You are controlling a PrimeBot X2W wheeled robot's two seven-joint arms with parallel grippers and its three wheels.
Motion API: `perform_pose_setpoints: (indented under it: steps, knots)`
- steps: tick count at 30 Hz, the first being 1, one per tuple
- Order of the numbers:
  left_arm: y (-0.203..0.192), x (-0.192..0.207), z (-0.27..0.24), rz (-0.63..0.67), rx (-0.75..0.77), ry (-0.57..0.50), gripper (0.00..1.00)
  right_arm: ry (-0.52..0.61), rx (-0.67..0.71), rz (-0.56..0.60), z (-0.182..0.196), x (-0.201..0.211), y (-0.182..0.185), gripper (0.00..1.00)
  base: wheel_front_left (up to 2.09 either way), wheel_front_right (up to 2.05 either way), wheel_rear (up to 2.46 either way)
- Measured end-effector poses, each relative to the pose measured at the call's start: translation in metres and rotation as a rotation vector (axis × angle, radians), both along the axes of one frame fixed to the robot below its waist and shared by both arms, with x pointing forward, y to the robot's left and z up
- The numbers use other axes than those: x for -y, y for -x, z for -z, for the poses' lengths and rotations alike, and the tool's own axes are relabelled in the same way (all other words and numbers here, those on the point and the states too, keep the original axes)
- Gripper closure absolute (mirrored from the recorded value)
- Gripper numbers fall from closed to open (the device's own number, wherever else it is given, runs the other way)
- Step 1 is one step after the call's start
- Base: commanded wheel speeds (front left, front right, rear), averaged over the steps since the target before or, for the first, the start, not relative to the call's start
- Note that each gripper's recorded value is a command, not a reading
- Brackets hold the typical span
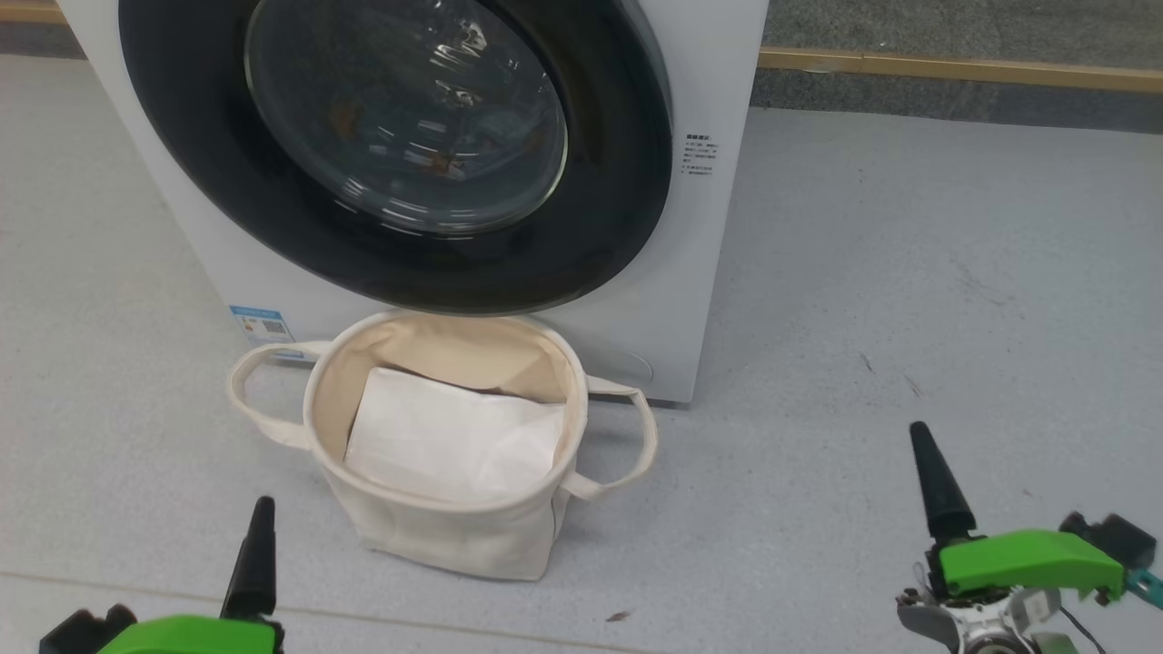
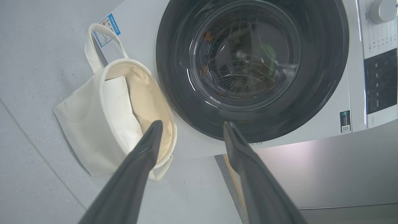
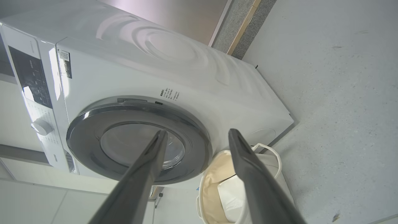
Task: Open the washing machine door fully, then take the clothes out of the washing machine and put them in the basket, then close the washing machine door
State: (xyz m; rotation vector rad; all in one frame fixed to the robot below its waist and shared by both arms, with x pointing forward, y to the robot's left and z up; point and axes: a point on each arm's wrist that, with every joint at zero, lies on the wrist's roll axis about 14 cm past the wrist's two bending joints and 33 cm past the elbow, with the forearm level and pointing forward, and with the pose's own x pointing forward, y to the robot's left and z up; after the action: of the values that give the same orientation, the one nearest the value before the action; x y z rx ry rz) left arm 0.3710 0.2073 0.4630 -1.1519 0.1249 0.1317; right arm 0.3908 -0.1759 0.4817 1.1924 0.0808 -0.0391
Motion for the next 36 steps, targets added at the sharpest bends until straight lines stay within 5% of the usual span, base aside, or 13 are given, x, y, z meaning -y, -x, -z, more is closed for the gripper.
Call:
perform_pose_setpoints:
  steps: [12,36]
  knots:
    - [-0.006,0.005,-0.006,0.078,-0.010,-0.318,0.00,0.278,0.045,-0.080,-0.011,-0.018,-0.006,0.00,0.00,0.00,0.00]
    - [-0.017,-0.004,-0.030,0.083,0.061,-0.617,0.00,0.643,0.171,-0.120,-0.039,-0.034,-0.021,0.00,0.00,0.00,0.00]
